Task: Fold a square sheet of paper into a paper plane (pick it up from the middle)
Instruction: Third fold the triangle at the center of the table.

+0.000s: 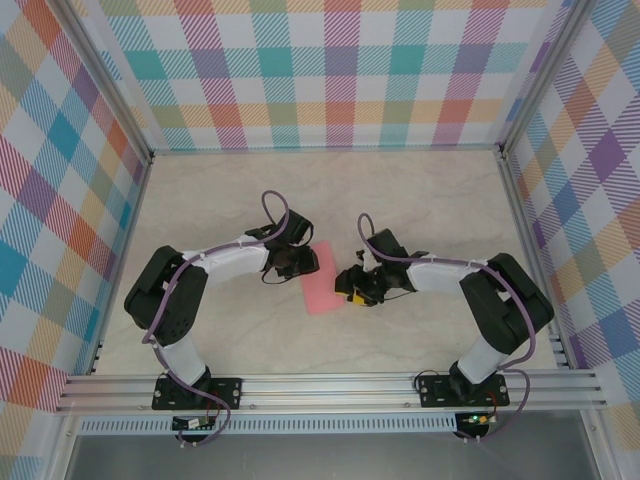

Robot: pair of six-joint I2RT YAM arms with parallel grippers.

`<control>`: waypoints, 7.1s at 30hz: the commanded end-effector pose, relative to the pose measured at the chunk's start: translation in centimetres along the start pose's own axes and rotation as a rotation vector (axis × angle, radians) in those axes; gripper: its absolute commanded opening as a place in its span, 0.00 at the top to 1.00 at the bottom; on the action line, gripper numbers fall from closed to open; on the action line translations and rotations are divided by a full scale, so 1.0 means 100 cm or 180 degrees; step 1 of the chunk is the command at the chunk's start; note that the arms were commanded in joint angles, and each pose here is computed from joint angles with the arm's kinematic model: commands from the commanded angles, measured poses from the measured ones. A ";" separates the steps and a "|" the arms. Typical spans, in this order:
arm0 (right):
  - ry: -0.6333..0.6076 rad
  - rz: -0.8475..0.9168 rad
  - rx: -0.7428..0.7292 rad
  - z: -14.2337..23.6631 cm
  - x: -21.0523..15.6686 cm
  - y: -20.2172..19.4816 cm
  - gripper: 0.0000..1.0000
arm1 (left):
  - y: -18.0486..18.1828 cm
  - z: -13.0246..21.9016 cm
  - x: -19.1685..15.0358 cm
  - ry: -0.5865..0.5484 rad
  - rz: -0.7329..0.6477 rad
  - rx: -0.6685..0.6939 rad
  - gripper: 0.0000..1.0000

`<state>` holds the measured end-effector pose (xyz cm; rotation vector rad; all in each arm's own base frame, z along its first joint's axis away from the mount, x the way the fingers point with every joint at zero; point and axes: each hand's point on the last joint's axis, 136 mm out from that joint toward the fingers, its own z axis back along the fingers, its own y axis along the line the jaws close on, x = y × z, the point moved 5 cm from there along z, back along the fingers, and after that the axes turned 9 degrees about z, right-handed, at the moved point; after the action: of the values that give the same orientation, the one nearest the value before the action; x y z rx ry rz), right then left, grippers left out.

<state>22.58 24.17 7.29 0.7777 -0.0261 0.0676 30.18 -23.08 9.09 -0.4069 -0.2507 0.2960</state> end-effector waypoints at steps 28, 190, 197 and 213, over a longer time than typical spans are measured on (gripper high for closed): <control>-0.0088 -0.0347 -0.0101 0.030 -0.042 -0.002 0.95 | -0.031 0.007 -0.034 0.0427 -0.0420 -0.0534 0.74; -0.0043 -0.0008 -0.0002 -0.049 0.035 0.041 0.90 | 0.017 -0.034 -0.002 0.0265 0.0015 -0.0030 0.92; -0.0008 -0.0048 -0.0042 -0.053 0.034 0.036 0.90 | 0.017 -0.035 -0.002 0.0281 0.0016 -0.0034 0.92; -0.0003 0.0012 -0.0003 -0.056 0.035 0.038 0.91 | 0.018 -0.037 -0.004 0.0312 0.0023 -0.0042 0.92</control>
<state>25.44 30.12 5.79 0.7514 -0.0109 0.0318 30.80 -23.27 6.38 -0.4639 -0.1968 0.2794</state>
